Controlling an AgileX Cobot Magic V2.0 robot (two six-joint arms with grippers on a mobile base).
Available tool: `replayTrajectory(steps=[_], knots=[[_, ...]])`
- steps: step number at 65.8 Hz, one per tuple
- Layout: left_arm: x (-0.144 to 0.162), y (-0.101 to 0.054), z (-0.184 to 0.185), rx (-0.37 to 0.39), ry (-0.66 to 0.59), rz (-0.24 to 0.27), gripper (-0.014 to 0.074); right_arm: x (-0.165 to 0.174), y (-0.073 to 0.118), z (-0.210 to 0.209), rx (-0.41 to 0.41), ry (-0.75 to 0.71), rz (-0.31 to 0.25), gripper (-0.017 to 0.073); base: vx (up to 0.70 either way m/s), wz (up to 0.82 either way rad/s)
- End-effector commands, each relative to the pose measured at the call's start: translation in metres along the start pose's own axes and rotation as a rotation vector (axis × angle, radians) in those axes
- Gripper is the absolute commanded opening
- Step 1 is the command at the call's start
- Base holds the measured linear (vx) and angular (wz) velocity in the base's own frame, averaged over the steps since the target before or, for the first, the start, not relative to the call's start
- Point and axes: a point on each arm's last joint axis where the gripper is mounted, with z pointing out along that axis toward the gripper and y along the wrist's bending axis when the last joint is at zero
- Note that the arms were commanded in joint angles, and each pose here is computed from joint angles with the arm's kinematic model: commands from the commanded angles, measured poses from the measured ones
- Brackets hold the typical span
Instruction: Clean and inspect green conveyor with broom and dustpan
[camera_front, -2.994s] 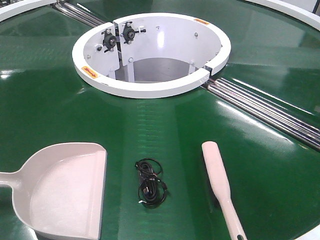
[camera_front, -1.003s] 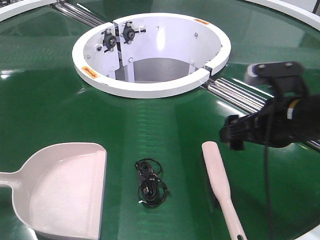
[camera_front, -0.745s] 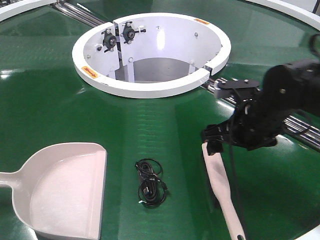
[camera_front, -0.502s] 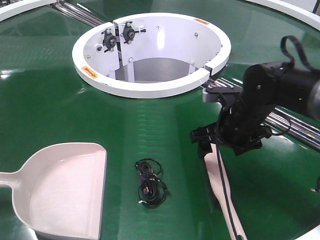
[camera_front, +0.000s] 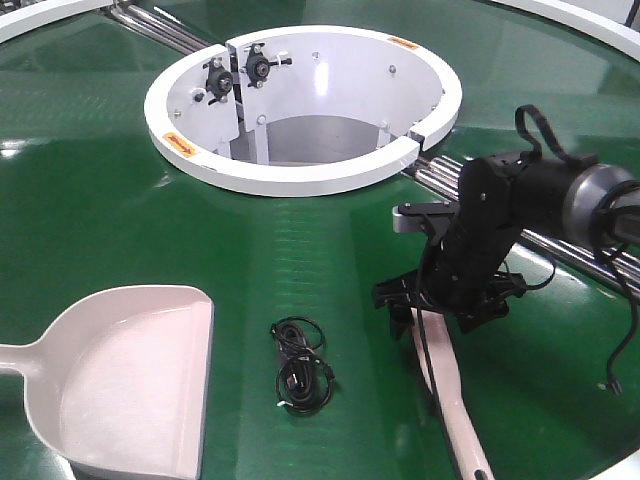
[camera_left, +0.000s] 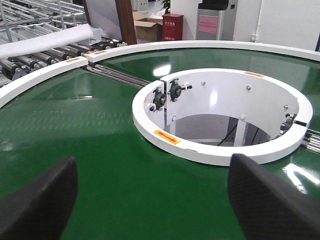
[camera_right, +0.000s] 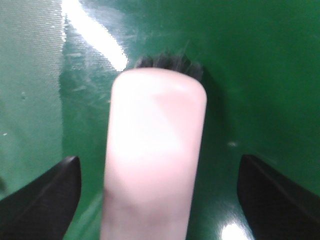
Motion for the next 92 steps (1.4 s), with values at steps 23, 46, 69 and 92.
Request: replayTrajectory(steps=[23,46,69,92], knots=[[-0.013,0.0,-0.002,0.003,-0.065,-0.001,0.0568,-0.004,0.001,-0.014,-0.007,-0.03,-0.015,0.0074,0.0,0.0],[-0.012,0.0,-0.002,0.003,-0.061,0.0,0.0568,0.009,0.0,-0.064,-0.019,-0.125,-0.032,-0.001,0.0,0.0],[-0.011,0.0,-0.002,0.004,-0.049,-0.001,0.0568,0.037,-0.012,-0.097,0.09,-0.02,-0.091,-0.0008,0.0,0.0],[-0.011,-0.001,-0.002,0.009,-0.049,-0.001,0.0568,0.037,-0.01,-0.097,0.072,-0.022,-0.08,-0.0006,0.0,0.0]])
